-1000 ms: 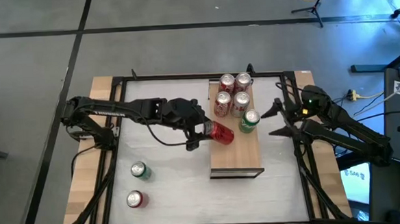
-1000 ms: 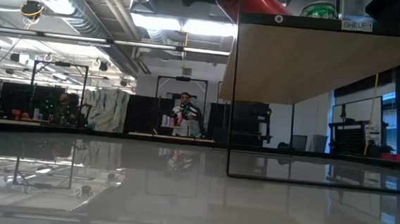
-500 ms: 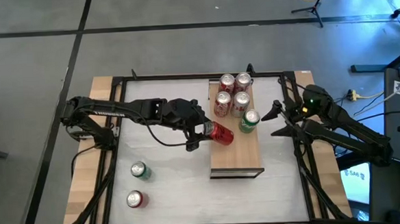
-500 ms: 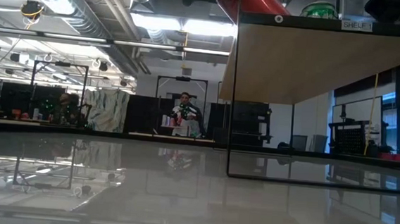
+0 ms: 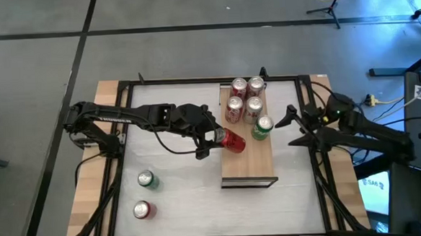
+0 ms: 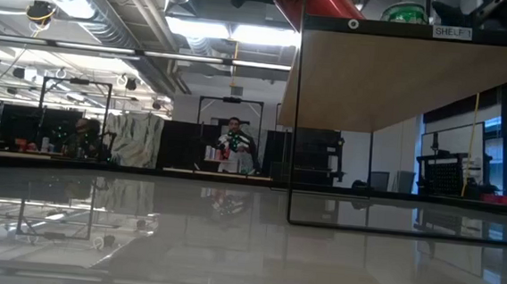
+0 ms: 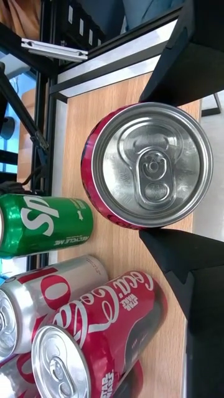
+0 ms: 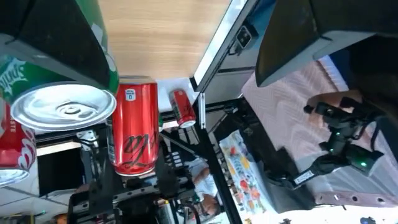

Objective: Place canned beverage on shelf
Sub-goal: Put the top red black soda can on the shelf

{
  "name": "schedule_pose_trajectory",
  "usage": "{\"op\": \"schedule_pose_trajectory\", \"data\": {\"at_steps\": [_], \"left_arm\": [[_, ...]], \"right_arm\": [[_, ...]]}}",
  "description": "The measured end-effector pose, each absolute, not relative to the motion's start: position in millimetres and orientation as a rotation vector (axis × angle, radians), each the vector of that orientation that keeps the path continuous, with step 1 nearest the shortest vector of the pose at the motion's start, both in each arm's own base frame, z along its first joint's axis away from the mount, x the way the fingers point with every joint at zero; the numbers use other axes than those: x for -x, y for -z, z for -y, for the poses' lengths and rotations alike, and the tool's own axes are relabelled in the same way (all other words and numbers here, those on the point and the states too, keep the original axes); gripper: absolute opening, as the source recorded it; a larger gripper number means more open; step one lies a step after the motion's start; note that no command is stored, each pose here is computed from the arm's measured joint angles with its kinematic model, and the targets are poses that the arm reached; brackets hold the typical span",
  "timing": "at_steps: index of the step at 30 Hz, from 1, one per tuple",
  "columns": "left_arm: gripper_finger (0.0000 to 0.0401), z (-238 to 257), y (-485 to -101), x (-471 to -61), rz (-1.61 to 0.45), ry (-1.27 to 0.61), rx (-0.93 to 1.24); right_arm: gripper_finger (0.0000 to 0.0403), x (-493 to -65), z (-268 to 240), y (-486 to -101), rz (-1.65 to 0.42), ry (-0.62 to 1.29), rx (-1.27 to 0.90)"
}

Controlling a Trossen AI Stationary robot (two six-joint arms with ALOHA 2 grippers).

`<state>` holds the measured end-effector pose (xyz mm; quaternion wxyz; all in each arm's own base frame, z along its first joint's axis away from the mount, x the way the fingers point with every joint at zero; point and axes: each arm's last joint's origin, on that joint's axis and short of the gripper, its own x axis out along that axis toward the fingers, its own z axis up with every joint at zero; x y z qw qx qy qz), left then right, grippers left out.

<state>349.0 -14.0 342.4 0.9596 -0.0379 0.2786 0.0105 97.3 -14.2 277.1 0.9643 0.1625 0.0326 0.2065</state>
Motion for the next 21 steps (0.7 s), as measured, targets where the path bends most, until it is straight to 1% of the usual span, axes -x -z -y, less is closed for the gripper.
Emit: {"op": "schedule_pose_trajectory", "data": {"at_steps": [4, 11, 14, 18, 21], "left_arm": [[0.0274, 14.0, -342.4, -349.0, -0.565, -0.022, 0.077], [0.0274, 15.2, -342.4, -349.0, -0.565, -0.019, 0.075], [0.0274, 17.7, -343.1, -349.4, -0.555, -0.017, 0.072], [0.0274, 22.8, -346.2, -350.7, -0.520, 0.001, 0.066], [0.0274, 25.6, -347.9, -351.5, -0.500, 0.014, 0.065]], "right_arm": [[0.0397, -99.6, 8.6, -278.8, -0.057, -0.368, -0.330], [0.0397, -99.9, -0.8, -300.3, -0.011, -0.339, -0.261], [0.0397, -98.2, -2.0, -310.2, 0.021, -0.270, -0.223], [0.0397, -102.1, 0.0, -317.7, 0.055, -0.132, -0.221], [0.0397, -105.3, 0.7, -319.5, 0.067, -0.103, -0.226]]}}
